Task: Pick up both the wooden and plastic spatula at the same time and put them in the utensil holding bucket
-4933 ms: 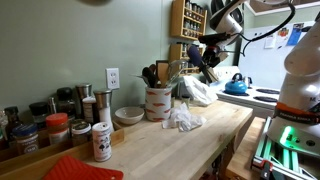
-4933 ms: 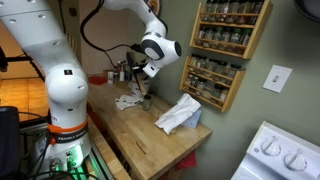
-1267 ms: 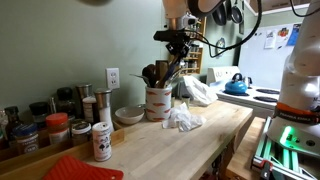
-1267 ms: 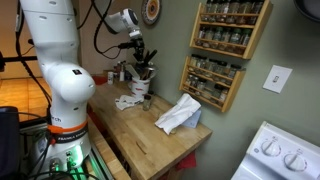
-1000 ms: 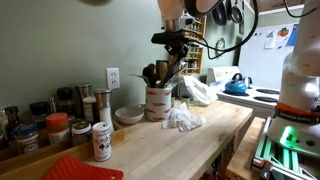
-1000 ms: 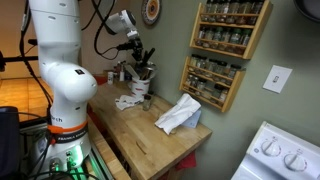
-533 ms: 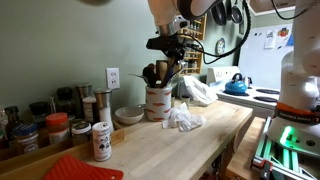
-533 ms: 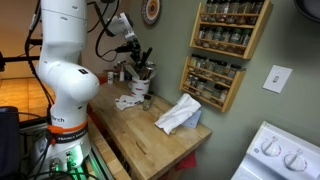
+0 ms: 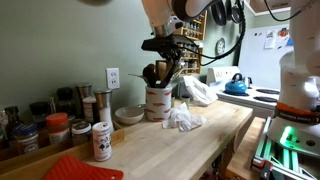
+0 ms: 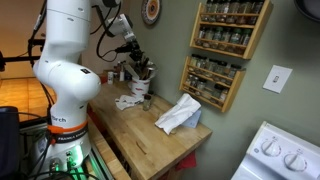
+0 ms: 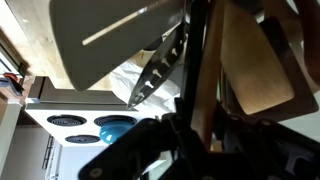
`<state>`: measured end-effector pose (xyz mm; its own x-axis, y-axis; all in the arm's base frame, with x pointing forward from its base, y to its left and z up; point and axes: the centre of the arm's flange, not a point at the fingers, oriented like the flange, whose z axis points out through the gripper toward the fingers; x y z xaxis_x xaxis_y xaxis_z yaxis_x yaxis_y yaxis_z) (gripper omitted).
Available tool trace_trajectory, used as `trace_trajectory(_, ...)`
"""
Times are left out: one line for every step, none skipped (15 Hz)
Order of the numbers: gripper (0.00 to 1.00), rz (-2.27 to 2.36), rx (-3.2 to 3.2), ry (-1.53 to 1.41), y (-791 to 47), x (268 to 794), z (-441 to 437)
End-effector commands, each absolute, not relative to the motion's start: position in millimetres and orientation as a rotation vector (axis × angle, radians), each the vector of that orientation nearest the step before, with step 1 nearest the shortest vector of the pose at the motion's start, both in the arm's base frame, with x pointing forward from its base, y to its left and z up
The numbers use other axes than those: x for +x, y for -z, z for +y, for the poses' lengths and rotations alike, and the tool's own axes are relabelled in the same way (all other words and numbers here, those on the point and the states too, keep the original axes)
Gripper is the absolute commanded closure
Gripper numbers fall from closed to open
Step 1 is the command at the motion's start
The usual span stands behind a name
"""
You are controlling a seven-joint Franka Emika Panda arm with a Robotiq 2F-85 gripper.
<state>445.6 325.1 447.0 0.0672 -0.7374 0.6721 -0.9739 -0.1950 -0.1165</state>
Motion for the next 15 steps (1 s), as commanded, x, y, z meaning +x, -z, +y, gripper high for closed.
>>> trace_trajectory(1.00,-1.713,1.964,-0.908,-451,449,333)
trace_trajectory(0.60,-1.722,1.971,-0.903,-456,448,332)
trace_trajectory(0.60,-1.727,1.979,-0.897,-462,448,332)
trace_trajectory(0.56,-1.739,1.991,-0.881,-468,446,329)
trace_trajectory(0.49,-1.747,2.013,-0.853,-473,445,327)
trace_trajectory(0.43,-1.754,2.017,-0.844,-478,443,325)
trace_trajectory(0.34,-1.759,2.016,-0.838,-481,443,323)
trace_trajectory(0.27,-1.763,2.020,-0.830,-485,443,321)
trace_trajectory(0.19,-1.767,2.032,-0.823,-489,442,320)
trace_trajectory(0.12,-1.774,2.049,-0.824,-495,440,319)
trace_trajectory(0.05,-1.784,2.076,-0.814,-504,437,317)
trace_trajectory(0.00,-1.788,2.108,-0.798,-514,432,315)
trace_trajectory(0.00,-1.794,2.131,-0.805,-526,425,314)
trace_trajectory(0.00,-1.783,2.197,-0.762,-537,419,312)
trace_trajectory(0.00,-1.765,2.275,-0.716,-549,412,310)
